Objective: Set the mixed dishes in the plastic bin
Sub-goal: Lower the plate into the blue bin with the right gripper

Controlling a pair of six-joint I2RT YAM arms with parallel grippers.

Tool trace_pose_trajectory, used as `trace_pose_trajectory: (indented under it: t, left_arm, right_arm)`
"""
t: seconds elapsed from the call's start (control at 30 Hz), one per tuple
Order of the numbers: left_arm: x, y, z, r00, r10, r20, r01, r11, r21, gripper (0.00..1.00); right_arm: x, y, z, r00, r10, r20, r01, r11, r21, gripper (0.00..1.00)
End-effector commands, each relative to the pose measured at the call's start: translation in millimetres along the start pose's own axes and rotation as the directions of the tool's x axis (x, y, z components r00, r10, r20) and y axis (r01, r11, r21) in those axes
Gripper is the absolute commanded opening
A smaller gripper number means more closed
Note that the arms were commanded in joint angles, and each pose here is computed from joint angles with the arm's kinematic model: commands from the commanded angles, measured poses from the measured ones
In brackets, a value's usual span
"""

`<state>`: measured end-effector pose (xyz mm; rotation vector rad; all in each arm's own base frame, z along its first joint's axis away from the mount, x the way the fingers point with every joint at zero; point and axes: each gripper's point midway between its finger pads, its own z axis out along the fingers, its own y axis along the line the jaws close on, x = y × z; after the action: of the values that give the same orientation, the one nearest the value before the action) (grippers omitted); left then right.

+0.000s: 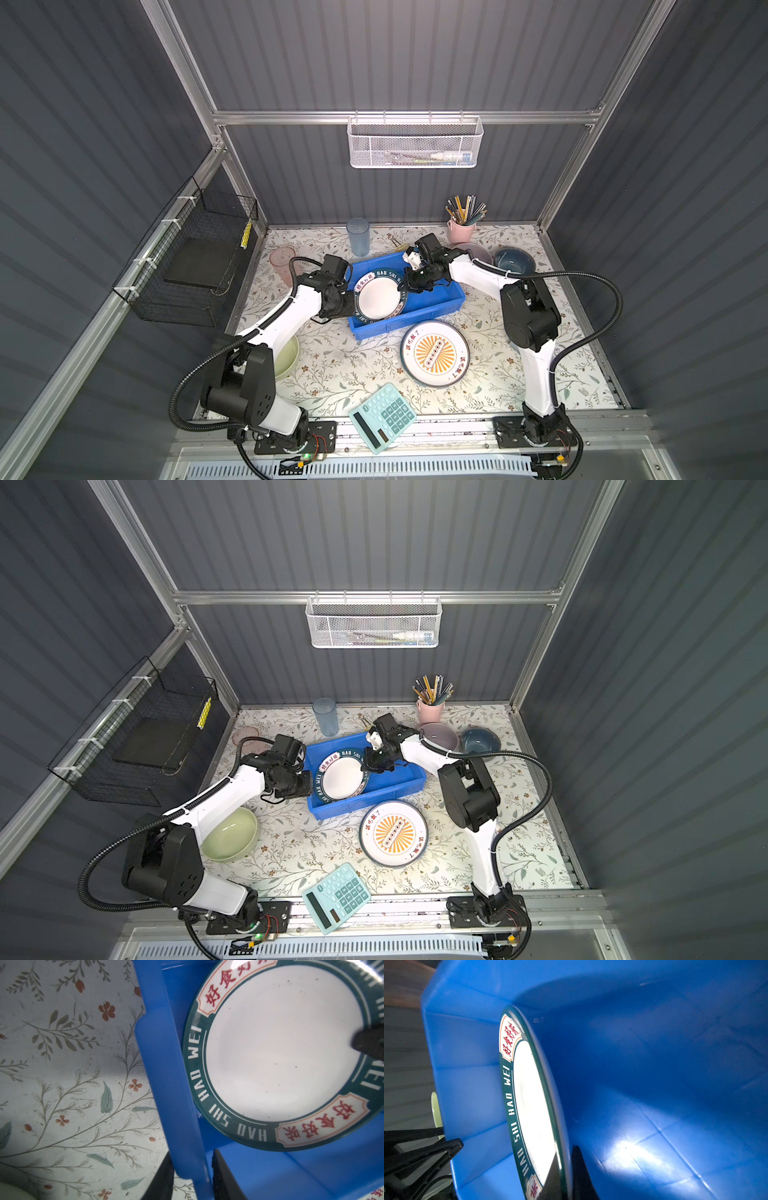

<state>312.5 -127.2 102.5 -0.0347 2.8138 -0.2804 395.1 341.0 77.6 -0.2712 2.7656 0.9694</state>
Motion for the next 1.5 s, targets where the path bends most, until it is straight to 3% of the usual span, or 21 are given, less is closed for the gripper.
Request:
trace_pose_trajectory:
  t: [0.0,0.17,0.53,0.83,1.47]
  left_arm:
    - [3,8,1,1.0,-0.012,-0.003,0.012,1.0,-0.024,0.32]
    - [2,8,-1,1.0,-0.008,0.001,0.008,1.0,-0.027,0.32]
    - [3,6,-1,1.0,0.001,-0.006,-0.001,1.0,-0.016,0.33]
    - [1,5,-3,1.0,0.007,-0.002,-0.007,1.0,-0.013,0.33]
    - [-2,2,-12,1.0,0.023,0.014,-0.023,1.0,0.0,0.38]
  right_arm:
    - [-3,11,3,1.0,-0.006,0.014,0.007,0.999,-0.032,0.0]
    - [1,5,8,1.0,0.004,0.004,-0.004,1.0,-0.007,0.01]
    - [6,-6,11,1.0,0.004,-0.007,-0.003,0.998,0.064,0.21]
    - [6,-12,11,1.0,-0.006,-0.012,0.007,0.993,0.118,0.31]
    - [8,-17,12,0.998,-0.051,-0.04,0.058,0.977,0.203,0.45]
